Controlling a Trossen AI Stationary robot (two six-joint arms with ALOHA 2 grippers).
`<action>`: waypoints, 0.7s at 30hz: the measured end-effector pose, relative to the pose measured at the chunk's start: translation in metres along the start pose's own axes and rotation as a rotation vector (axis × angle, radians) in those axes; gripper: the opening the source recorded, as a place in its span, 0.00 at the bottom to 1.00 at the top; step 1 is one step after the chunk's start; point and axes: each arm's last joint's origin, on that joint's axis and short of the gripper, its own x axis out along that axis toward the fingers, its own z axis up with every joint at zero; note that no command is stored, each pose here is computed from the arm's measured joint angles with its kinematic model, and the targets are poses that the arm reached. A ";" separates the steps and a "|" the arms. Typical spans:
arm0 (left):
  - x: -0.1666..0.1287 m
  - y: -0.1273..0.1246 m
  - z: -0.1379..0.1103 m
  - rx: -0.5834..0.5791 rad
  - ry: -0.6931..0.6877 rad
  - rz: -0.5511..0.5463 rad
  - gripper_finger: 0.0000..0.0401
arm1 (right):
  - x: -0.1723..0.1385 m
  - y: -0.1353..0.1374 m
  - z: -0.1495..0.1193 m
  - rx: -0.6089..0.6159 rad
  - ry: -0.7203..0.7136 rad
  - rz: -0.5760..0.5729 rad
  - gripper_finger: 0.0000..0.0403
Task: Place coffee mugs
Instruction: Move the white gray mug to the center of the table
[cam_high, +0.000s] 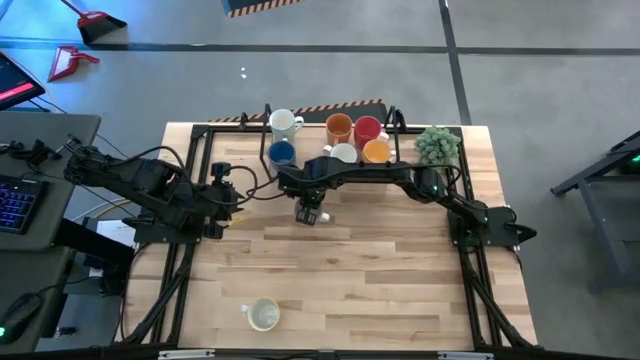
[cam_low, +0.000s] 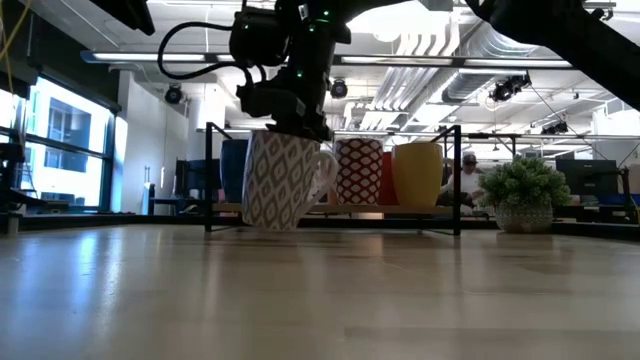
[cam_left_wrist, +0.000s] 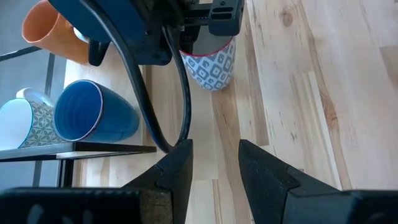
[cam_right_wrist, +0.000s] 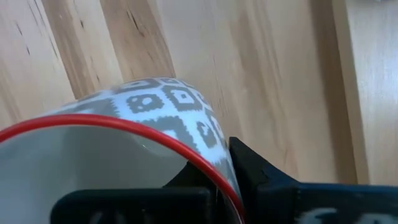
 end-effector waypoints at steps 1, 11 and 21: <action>0.000 0.000 0.000 0.000 0.000 0.000 0.30 | 0.000 0.000 0.000 0.000 0.000 0.000 0.02; 0.000 0.000 0.000 0.000 0.000 -0.003 0.30 | 0.019 0.003 -0.001 0.022 0.051 0.061 0.03; 0.000 -0.001 0.000 0.018 0.001 -0.029 0.30 | 0.016 0.000 0.003 0.058 0.038 0.104 0.08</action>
